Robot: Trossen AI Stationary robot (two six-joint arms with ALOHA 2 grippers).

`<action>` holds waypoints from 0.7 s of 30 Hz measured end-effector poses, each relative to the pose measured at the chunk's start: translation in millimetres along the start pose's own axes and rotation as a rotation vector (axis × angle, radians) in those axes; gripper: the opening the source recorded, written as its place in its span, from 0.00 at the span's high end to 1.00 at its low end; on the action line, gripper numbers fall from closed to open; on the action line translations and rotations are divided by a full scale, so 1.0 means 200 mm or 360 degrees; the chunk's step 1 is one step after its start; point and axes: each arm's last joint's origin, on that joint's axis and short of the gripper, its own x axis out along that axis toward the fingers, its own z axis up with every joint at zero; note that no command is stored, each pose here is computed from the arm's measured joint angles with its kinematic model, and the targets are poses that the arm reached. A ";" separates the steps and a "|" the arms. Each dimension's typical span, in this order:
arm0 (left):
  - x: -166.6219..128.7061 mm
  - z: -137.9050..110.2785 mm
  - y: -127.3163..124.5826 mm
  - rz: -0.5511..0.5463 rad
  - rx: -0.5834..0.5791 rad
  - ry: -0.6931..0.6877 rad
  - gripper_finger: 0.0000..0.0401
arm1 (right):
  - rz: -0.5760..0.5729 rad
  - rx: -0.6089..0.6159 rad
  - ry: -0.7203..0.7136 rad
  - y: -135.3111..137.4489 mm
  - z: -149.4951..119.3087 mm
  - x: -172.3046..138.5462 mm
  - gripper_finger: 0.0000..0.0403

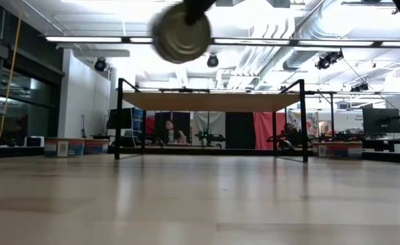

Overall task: Stack canned seafood by type on shelf
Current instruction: Put the blue tuna can on the shelf

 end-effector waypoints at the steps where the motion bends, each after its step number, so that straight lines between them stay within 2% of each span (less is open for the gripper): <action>1: 0.01 0.01 0.01 -0.0017 0.0011 -0.0008 1.00 | -0.0070 0.0060 0.0045 -0.02 -0.04 -0.03 0.58; 6: 0.05 0.02 0.04 -0.0117 0.0020 -0.0012 1.00 | -0.0411 0.0308 0.0344 -0.10 -0.28 -0.12 0.58; 11: 0.08 0.02 0.06 -0.0092 0.0030 -0.0021 1.00 | -0.0738 0.0522 0.0529 -0.18 -0.55 -0.13 0.58; 16: 0.10 0.02 0.08 -0.0047 -0.0018 -0.0038 1.00 | -0.0805 0.0641 0.0692 -0.24 -0.74 0.05 0.58; 21: 0.11 0.02 0.08 -0.0038 -0.0051 -0.0059 1.00 | -0.0872 0.0531 0.0700 -0.31 -0.79 0.18 0.58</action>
